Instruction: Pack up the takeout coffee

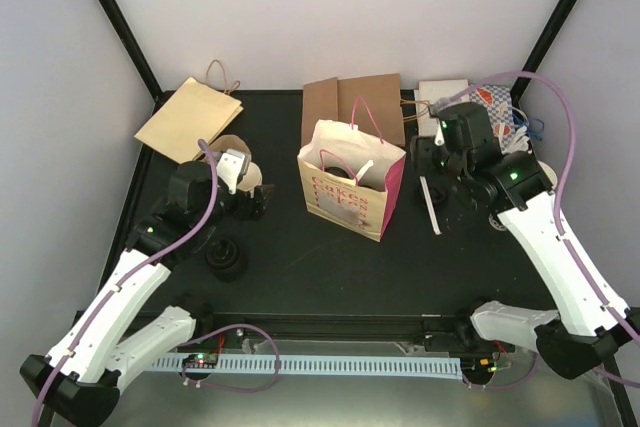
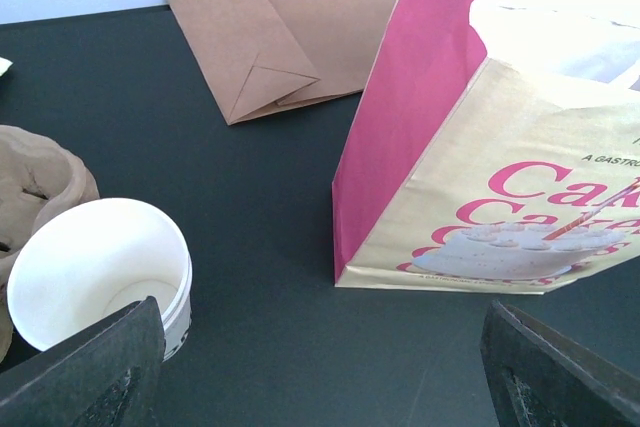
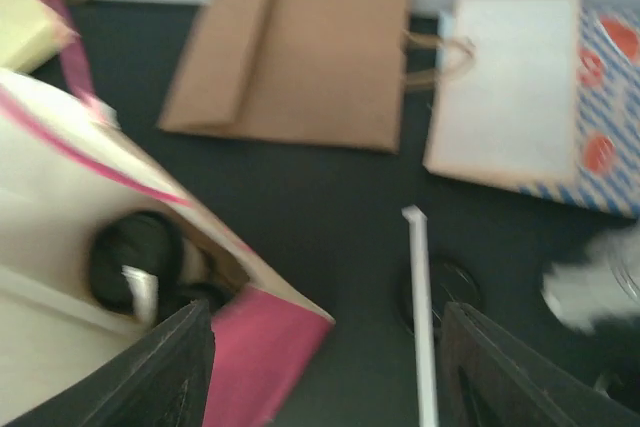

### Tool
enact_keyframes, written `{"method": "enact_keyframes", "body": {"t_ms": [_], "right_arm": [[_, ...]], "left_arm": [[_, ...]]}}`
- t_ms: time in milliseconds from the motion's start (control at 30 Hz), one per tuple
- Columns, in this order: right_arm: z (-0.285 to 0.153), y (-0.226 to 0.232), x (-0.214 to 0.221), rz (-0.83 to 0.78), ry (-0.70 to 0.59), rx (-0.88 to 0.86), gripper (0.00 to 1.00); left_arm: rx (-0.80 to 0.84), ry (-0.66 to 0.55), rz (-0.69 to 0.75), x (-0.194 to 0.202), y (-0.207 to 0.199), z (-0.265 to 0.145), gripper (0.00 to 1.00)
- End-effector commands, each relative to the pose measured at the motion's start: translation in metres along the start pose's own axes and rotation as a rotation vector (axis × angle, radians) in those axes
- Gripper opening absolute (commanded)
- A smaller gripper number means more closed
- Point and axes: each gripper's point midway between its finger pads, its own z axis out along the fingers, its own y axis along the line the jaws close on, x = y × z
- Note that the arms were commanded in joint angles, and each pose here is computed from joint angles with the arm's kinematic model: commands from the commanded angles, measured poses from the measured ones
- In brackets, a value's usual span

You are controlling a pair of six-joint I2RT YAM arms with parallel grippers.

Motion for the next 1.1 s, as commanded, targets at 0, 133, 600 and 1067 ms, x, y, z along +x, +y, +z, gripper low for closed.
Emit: {"method": "enact_keyframes", "body": {"t_ms": [0, 133, 600, 1067], "right_arm": [[0.013, -0.044, 0.042, 0.09, 0.077, 0.127, 0.64], [0.046, -0.057, 0.085, 0.127, 0.201, 0.164, 0.62], [0.14, -0.091, 0.123, 0.165, 0.305, 0.217, 0.56], [0.208, -0.12, 0.127, 0.082, 0.463, 0.26, 0.57]], "left_arm": [[0.02, -0.044, 0.019, -0.009, -0.004, -0.005, 0.89], [0.023, -0.044, 0.021, -0.009, -0.004, -0.004, 0.89], [0.02, -0.053, 0.031, -0.008, -0.003, -0.005, 0.89], [0.043, -0.054, 0.041, -0.006, -0.007, -0.004, 0.89]]}}
